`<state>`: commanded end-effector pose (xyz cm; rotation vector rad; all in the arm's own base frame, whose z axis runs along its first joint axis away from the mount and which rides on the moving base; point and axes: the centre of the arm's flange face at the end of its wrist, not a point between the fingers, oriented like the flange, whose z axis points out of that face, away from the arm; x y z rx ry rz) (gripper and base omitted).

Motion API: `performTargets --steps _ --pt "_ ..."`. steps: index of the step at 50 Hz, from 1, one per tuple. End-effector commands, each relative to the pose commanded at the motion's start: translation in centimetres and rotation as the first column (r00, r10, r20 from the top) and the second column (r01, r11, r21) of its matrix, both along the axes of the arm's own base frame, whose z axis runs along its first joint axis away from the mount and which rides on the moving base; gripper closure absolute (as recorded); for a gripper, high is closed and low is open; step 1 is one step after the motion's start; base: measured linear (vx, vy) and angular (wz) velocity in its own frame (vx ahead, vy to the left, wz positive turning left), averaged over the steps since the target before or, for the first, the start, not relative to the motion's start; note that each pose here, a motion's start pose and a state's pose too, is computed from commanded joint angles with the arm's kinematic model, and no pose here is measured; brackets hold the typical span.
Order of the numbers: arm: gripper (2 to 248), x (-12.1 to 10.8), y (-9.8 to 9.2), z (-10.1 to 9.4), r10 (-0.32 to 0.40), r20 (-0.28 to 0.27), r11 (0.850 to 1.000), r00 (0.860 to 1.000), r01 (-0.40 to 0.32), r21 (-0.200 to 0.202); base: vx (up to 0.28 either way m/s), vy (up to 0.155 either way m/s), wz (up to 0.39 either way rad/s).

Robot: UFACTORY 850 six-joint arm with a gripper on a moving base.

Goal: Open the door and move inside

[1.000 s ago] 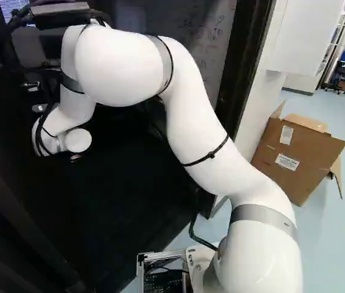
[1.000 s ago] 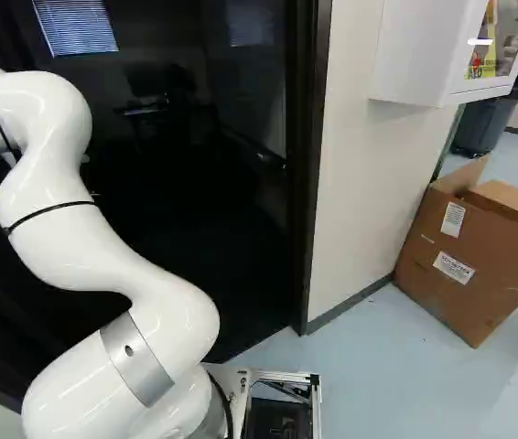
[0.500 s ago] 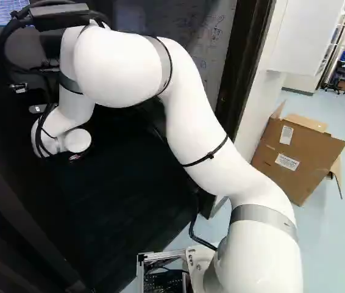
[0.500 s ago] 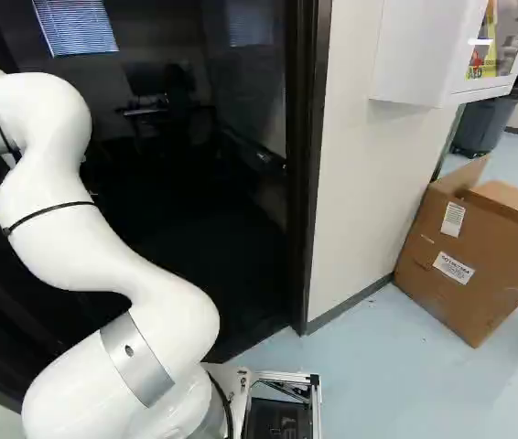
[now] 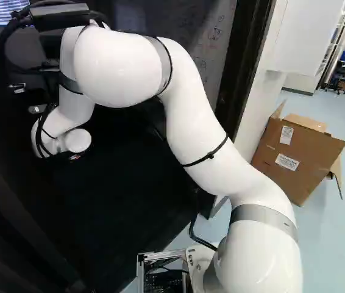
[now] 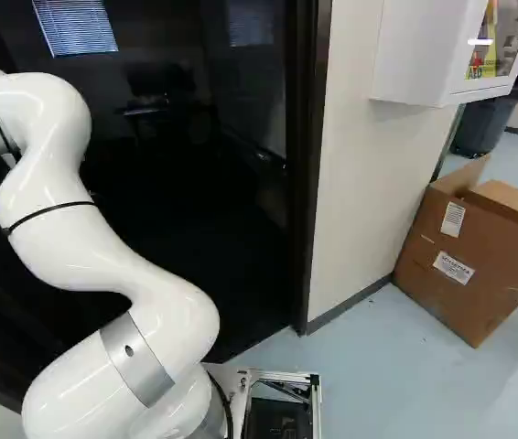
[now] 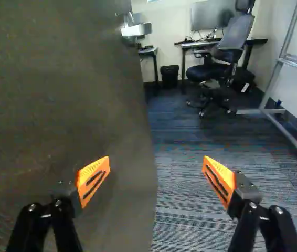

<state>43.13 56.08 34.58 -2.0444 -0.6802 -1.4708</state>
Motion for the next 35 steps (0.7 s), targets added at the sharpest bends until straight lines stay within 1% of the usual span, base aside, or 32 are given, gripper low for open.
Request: performTargets --steps 17,35 --pt "3 0.0 0.2 0.0 0.001 0.001 1.000 1.000 -0.001 0.001 0.000 0.000 0.000" --pt "3 0.0 1.1 -0.2 0.012 0.008 1.000 1.000 -0.012 0.006 0.000 0.000 0.000"
